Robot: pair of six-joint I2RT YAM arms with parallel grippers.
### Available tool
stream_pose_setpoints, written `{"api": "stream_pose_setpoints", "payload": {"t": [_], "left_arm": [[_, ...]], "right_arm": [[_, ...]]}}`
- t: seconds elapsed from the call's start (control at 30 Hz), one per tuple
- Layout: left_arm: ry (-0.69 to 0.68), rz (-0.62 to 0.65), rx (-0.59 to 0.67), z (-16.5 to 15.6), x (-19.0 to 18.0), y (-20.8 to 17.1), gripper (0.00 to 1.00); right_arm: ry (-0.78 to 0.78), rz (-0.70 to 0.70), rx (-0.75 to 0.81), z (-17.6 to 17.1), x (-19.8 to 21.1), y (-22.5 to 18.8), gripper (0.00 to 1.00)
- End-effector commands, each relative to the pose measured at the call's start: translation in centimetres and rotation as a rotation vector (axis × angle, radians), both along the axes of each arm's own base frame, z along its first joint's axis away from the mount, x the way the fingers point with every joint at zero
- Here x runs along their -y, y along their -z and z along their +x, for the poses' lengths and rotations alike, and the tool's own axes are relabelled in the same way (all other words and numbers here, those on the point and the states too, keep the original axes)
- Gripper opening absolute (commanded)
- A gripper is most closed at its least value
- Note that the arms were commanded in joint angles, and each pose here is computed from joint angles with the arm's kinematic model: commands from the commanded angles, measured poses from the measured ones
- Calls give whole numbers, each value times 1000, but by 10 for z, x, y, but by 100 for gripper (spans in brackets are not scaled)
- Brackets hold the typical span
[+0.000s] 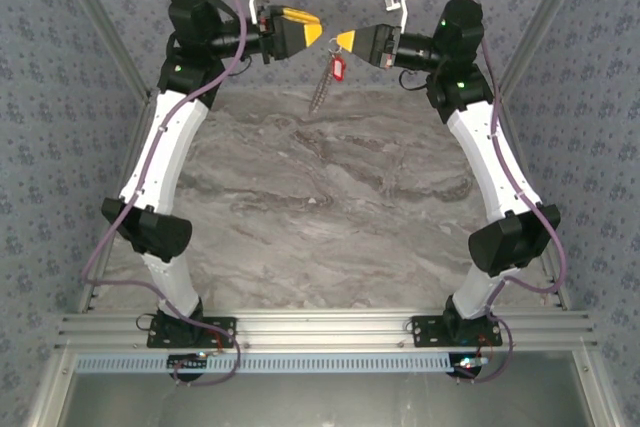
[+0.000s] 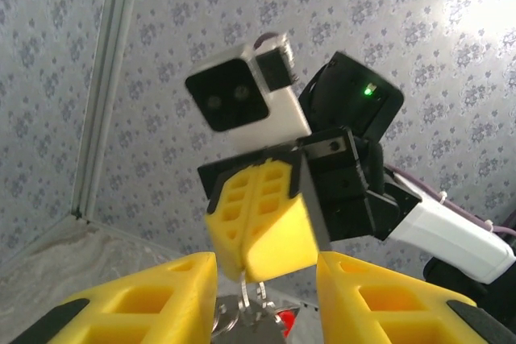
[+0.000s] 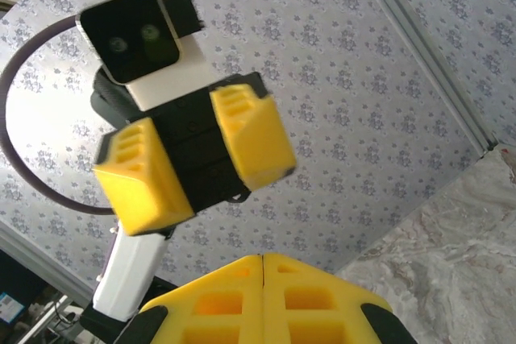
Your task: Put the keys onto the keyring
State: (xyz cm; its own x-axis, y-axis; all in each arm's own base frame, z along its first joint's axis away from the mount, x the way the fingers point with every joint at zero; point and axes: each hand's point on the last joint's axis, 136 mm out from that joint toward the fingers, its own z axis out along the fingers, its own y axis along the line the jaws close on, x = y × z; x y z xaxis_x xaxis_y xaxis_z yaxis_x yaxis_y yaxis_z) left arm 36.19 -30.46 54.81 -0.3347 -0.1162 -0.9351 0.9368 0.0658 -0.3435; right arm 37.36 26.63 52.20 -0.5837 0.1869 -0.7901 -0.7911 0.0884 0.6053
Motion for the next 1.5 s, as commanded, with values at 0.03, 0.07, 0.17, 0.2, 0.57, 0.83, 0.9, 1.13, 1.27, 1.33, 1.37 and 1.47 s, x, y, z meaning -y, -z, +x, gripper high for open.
{"api": "stream_pose_setpoints", "payload": {"t": [0.03, 0.07, 0.17, 0.2, 0.57, 0.83, 0.9, 1.13, 1.27, 1.33, 1.37, 1.47], "left_arm": [[45, 15, 15, -9, 5, 1, 37], [48, 16, 15, -9, 6, 1, 36], [55, 17, 12, -9, 8, 2, 36], [57, 17, 14, -10, 8, 2, 36], [94, 24, 0, -16, 19, 6, 33], [101, 27, -4, -17, 22, 7, 28], [104, 27, -1, -18, 23, 7, 28], [99, 36, -11, -17, 24, 10, 29], [89, 39, -15, -15, 24, 12, 30], [84, 39, -13, -14, 25, 12, 30], [83, 37, -13, -14, 25, 11, 30], [83, 34, -9, -15, 25, 10, 26]], "right_arm": [[-36, 11, 58, -11, -2, -15, 0], [-37, 13, 60, -12, -2, -16, 0], [-38, 18, 60, -12, -2, -18, 0], [-39, 19, 60, -12, -3, -18, 0], [-37, 35, 61, -11, -3, -22, 0], [-36, 45, 66, -12, -2, -25, 0], [-36, 46, 67, -13, -2, -25, 0], [-33, 48, 70, -14, -1, -27, 0], [-36, 48, 70, -16, 0, -27, 0], [-33, 49, 69, -16, 0, -26, 0], [-32, 50, 68, -16, 1, -26, 0], [-34, 50, 69, -17, 1, -26, 0]]}}
